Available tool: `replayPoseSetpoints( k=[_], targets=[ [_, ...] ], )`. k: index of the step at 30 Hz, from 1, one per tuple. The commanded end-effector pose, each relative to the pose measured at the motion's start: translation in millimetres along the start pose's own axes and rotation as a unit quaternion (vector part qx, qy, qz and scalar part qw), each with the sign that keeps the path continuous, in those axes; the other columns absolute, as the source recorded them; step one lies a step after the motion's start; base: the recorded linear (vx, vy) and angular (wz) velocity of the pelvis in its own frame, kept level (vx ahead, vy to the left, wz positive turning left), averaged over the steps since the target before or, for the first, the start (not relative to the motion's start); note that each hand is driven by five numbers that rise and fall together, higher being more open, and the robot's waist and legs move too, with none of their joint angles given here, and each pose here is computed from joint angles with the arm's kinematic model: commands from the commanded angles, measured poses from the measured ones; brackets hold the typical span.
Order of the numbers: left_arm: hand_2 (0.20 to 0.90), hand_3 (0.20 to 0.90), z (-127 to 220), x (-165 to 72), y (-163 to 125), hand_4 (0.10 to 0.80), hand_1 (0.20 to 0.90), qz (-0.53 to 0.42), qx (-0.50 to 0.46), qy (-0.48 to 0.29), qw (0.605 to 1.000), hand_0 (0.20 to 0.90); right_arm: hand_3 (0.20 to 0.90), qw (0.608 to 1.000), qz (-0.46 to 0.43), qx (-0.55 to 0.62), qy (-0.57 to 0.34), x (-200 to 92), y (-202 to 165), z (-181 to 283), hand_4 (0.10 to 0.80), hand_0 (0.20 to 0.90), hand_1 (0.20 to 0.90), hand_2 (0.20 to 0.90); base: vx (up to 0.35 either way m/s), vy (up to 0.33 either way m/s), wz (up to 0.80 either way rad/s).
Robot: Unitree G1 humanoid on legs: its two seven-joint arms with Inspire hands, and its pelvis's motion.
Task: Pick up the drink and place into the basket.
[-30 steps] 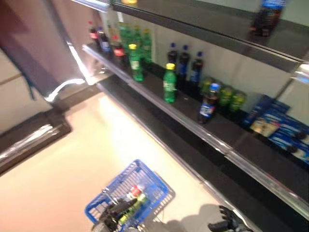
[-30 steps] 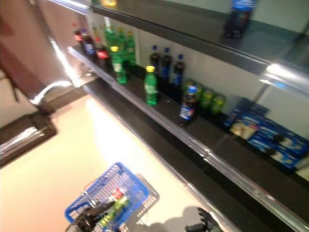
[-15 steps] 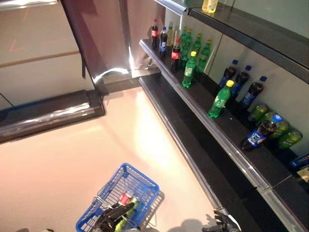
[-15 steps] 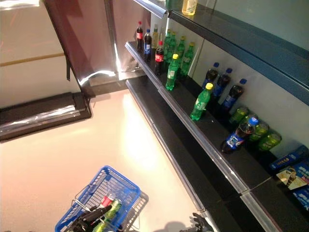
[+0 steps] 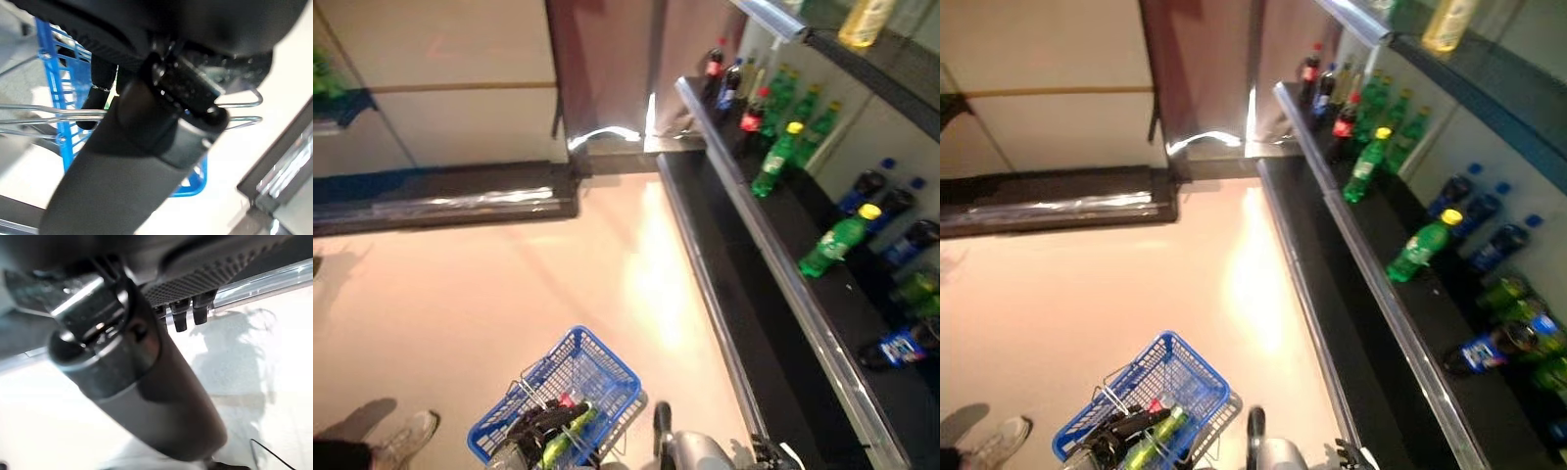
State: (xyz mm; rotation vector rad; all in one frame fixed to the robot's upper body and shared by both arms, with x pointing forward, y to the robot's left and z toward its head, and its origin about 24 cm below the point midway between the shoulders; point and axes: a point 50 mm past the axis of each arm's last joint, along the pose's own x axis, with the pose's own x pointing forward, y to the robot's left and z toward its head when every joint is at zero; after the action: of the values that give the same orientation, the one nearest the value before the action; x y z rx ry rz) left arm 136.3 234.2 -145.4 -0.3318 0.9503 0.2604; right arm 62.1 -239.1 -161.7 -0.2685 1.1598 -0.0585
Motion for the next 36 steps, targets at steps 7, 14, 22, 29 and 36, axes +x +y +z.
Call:
replayPoseSetpoints(
  k=[7,14,22,29,36],
  targets=[
    [0.3,0.2,32,-3,-4,0.1,0.3,-0.079,0.058,-0.079,0.992,0.3,0.9,0.996,-0.059,-0.008,-0.066,4,-42,38,0.8,0.9,0.9,0.9,0.382,-0.218,0.63],
    [0.3,0.2,44,0,-19,0.1,0.3,-0.088,0.049,-0.096,0.99,0.3,0.9,0.994,-0.074,0.005,-0.075,3,-52,43,0.8,0.9,0.9,0.9,0.231,-0.117,0.34],
    [0.3,0.2,36,-3,-2,0.1,0.3,-0.044,0.016,-0.095,0.994,0.3,0.9,0.994,-0.072,-0.015,-0.079,5,-55,54,0.8,0.9,0.9,0.9,0.375,0.1,-0.1],
    [0.3,0.2,19,-11,23,0.1,0.3,-0.007,-0.005,-0.087,0.996,0.3,0.9,0.995,-0.057,-0.044,-0.066,5,-51,47,0.8,0.9,0.9,0.9,0.53,0.153,-0.76],
    [0.3,0.2,42,-5,15,0.1,0.3,-0.011,-0.002,-0.102,0.995,0.3,0.9,0.995,-0.032,-0.039,-0.081,5,-32,46,0.8,0.9,0.9,0.9,0.351,0.221,-0.34]
  ],
)
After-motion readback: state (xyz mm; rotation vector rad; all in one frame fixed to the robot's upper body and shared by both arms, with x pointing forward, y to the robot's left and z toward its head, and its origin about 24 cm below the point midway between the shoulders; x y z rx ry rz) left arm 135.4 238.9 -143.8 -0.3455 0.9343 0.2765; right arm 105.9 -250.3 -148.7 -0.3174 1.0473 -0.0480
